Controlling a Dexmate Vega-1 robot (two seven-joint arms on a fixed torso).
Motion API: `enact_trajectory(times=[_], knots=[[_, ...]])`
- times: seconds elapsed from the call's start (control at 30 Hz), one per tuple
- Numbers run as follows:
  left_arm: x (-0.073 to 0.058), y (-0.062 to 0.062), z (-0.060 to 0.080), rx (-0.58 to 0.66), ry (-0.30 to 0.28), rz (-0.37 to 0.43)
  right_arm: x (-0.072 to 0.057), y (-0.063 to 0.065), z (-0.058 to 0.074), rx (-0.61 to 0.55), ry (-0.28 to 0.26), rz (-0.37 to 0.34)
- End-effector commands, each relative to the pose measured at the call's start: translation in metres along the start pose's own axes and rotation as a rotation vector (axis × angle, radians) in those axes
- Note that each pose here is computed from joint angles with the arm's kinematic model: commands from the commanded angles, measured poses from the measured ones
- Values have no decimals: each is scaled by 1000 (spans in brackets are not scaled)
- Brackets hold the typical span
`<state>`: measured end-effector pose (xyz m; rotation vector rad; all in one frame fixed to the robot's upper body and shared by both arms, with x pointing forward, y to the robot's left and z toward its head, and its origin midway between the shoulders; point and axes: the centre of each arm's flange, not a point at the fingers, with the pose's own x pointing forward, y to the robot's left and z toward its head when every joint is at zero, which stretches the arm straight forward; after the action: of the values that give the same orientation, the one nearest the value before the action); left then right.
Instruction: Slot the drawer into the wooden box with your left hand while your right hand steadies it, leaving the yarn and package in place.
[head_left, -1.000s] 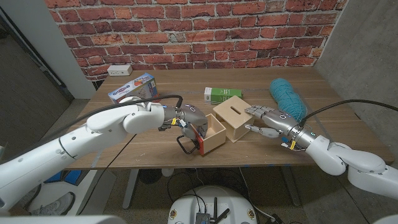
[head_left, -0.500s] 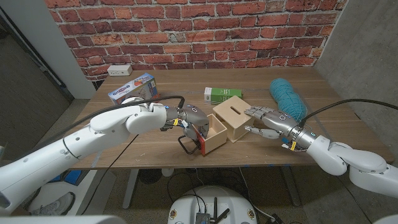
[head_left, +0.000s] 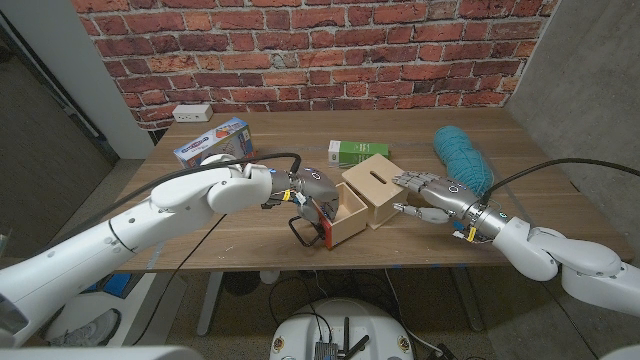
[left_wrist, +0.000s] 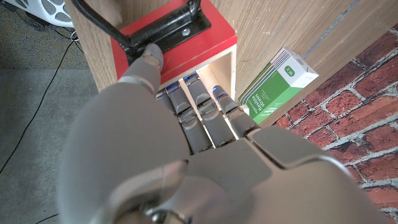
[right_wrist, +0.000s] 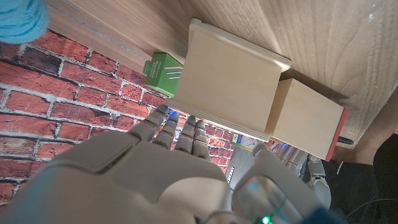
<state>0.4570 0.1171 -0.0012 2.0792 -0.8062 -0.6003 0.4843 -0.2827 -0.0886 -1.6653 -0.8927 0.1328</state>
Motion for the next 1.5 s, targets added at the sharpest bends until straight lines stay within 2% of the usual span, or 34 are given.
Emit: enact_trajectory(times=[0.03, 0.8, 1.2, 1.5], knots=[[3, 4, -1, 25, -1, -6, 0, 1, -2, -1, -4, 2], [10, 6, 0, 45, 10, 1, 2, 4, -2, 3, -15, 3], [17, 7, 4, 41, 2, 13, 3, 5, -4, 7, -14, 9], [17, 11, 9, 60, 7, 10, 4, 7, -7, 17, -10, 9]])
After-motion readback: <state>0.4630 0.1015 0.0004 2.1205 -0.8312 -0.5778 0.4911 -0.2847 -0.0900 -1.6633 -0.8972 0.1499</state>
